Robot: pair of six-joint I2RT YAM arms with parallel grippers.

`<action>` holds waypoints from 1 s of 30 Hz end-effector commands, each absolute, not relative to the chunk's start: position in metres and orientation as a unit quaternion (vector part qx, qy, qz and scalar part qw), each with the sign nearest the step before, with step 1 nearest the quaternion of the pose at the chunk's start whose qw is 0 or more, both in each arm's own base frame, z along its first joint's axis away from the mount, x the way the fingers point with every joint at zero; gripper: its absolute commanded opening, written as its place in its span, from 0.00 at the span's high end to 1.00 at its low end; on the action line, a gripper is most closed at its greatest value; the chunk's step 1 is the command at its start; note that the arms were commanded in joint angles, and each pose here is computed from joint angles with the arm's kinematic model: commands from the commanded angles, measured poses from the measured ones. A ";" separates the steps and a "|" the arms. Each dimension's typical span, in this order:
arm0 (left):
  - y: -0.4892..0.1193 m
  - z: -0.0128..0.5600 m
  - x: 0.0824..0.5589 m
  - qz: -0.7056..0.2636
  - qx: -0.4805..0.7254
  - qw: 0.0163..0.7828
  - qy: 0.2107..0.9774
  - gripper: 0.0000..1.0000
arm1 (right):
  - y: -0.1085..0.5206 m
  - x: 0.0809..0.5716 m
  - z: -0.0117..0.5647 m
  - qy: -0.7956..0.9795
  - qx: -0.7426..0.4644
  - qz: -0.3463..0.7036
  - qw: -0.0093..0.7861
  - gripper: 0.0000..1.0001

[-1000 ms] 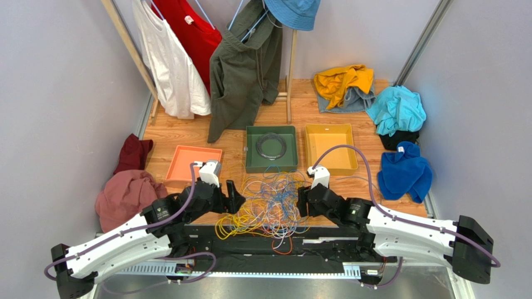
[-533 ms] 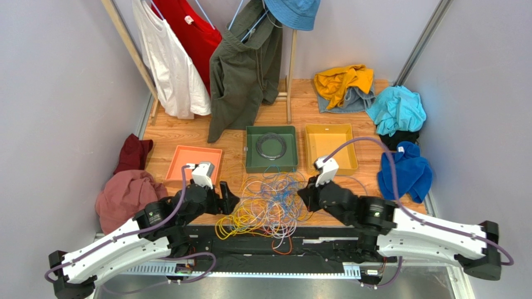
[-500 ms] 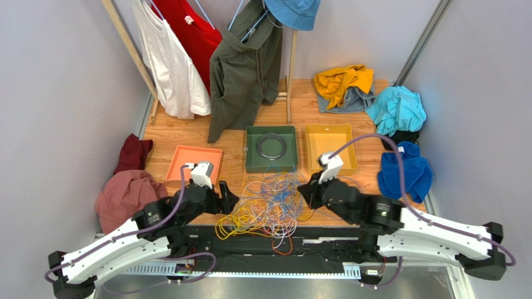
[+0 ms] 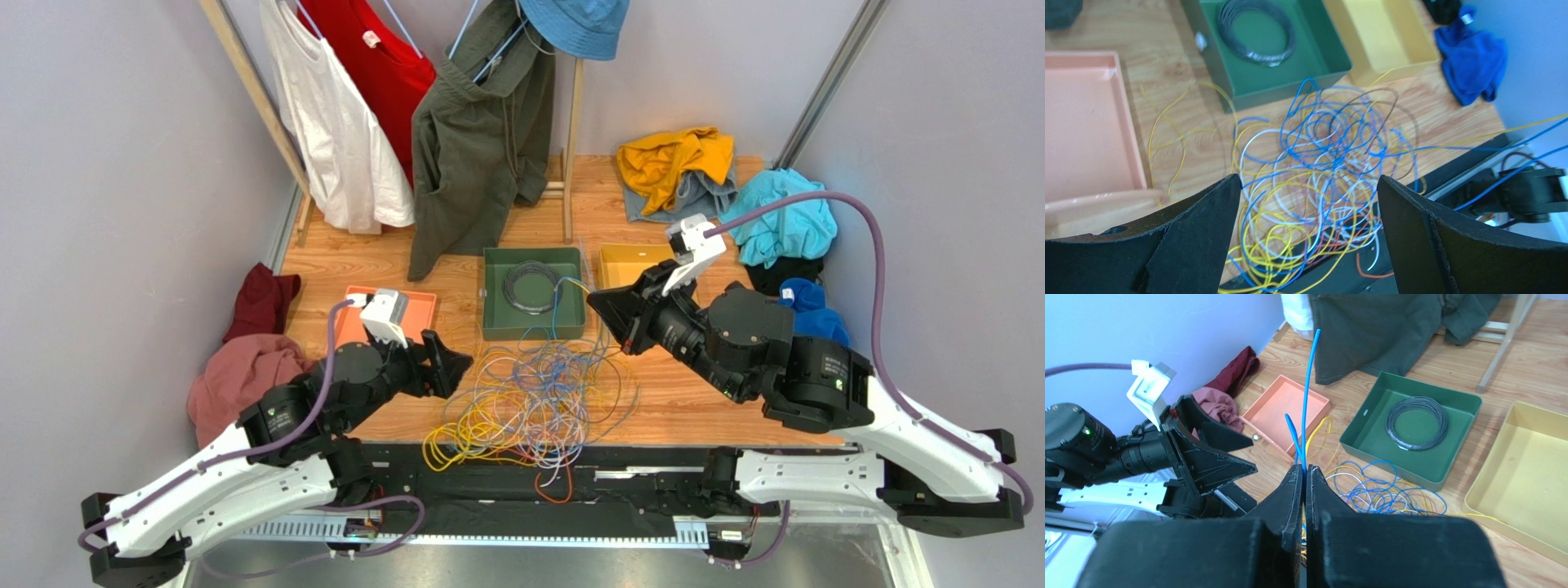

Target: Untangle the cables

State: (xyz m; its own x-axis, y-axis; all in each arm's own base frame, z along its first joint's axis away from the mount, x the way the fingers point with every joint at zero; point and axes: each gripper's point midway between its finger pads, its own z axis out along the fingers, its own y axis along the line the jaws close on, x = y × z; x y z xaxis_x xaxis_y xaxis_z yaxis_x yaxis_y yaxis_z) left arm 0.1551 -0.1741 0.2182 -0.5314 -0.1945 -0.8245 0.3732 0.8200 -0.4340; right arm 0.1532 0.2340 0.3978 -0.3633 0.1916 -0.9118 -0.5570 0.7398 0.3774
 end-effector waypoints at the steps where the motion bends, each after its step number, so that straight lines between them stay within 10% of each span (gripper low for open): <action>1: -0.182 0.270 0.155 -0.348 0.075 0.531 0.769 0.09 | 0.245 0.144 0.409 0.744 -0.153 0.361 0.541 1.00; 11: -0.244 0.339 0.123 -0.534 0.168 0.554 0.616 0.10 | 0.274 0.131 0.388 0.746 -0.155 0.414 0.498 1.00; 25: -0.302 0.321 0.129 -0.575 0.200 0.502 0.615 0.14 | 0.283 0.120 0.378 0.748 -0.166 0.430 0.477 1.00; 26: -0.302 0.319 0.129 -0.575 0.199 0.501 0.615 0.19 | 0.282 0.119 0.378 0.748 -0.166 0.431 0.477 1.00; 30: -0.290 0.318 0.141 -0.546 0.165 0.513 0.642 1.00 | 0.272 0.121 0.373 0.751 -0.156 0.423 0.483 1.00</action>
State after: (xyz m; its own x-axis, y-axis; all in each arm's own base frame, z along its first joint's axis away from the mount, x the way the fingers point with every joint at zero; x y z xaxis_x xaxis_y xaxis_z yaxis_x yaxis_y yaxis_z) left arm 0.1350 -0.3001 0.2976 -0.4528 -0.2863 -0.8444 0.7847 0.3217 -0.5299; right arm 0.1223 0.2798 0.3623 -0.4948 0.1175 -0.8610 -0.6468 0.6119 0.4552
